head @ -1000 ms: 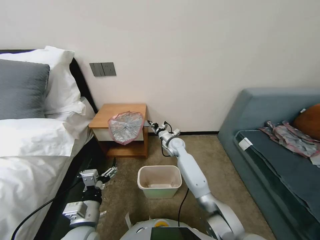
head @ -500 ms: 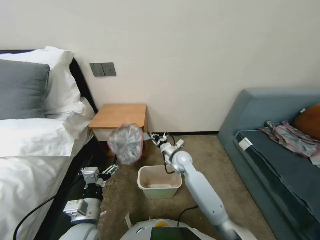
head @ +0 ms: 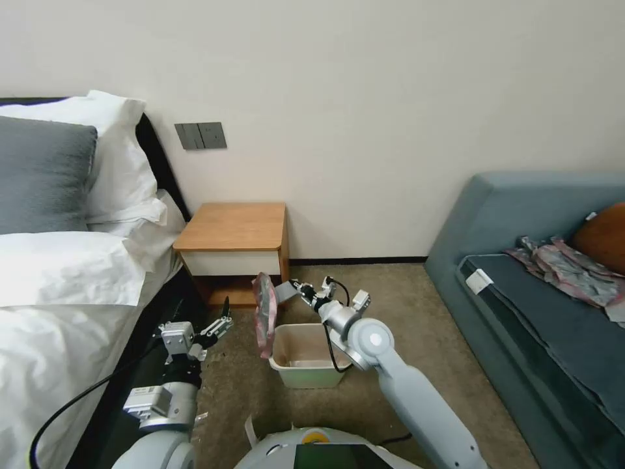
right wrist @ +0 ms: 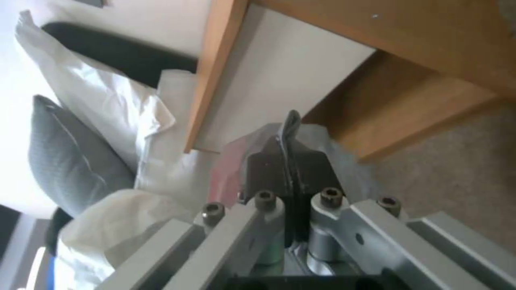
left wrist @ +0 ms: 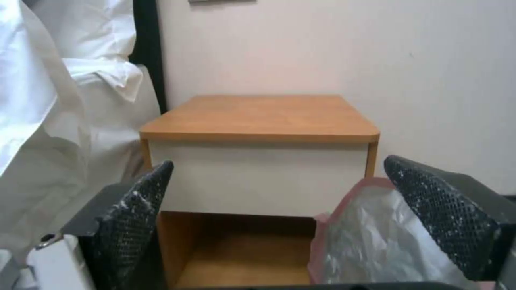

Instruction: Pick up the garbage bag from the table and place it over the trash can.

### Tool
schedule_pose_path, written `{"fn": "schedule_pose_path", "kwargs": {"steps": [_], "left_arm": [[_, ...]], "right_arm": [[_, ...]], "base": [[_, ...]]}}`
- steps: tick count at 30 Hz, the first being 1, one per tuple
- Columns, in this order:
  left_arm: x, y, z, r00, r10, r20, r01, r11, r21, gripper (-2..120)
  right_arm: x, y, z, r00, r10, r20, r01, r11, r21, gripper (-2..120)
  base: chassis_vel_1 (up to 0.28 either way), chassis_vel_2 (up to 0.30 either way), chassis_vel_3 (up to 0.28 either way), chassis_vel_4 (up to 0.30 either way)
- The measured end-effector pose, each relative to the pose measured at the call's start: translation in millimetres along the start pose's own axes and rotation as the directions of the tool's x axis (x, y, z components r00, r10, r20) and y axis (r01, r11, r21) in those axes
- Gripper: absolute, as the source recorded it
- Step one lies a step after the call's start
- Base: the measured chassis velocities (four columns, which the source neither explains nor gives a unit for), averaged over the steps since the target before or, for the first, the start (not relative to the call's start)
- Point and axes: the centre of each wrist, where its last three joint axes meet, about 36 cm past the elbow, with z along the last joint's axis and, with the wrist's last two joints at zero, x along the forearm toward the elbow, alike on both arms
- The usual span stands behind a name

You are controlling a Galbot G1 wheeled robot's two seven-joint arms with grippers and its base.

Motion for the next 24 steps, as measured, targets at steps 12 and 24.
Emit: {"fn": "schedule_pose_path", "kwargs": {"steps": [12, 24], "left_arm": [[-5.1, -2.9, -2.2, 1.000, 0.008, 0.024, -0.008, 1.000, 0.017, 100], [-11.0, -6.4, -4.8, 0.998, 0.024, 0.053, -0.025, 0.999, 0.027, 100]], "right_arm": [[50.5, -16.4, 17.1, 0.995, 0.101, 0.023, -0.103, 0.985, 0.139, 0], [72.7, -37.5, 34.5, 0.981, 0.193, 0.004, -0.190, 0.963, 0.192, 0]], "base": [[0.000, 0.000, 0.000, 0.000], [0.000, 0.000, 0.000, 0.000]]}}
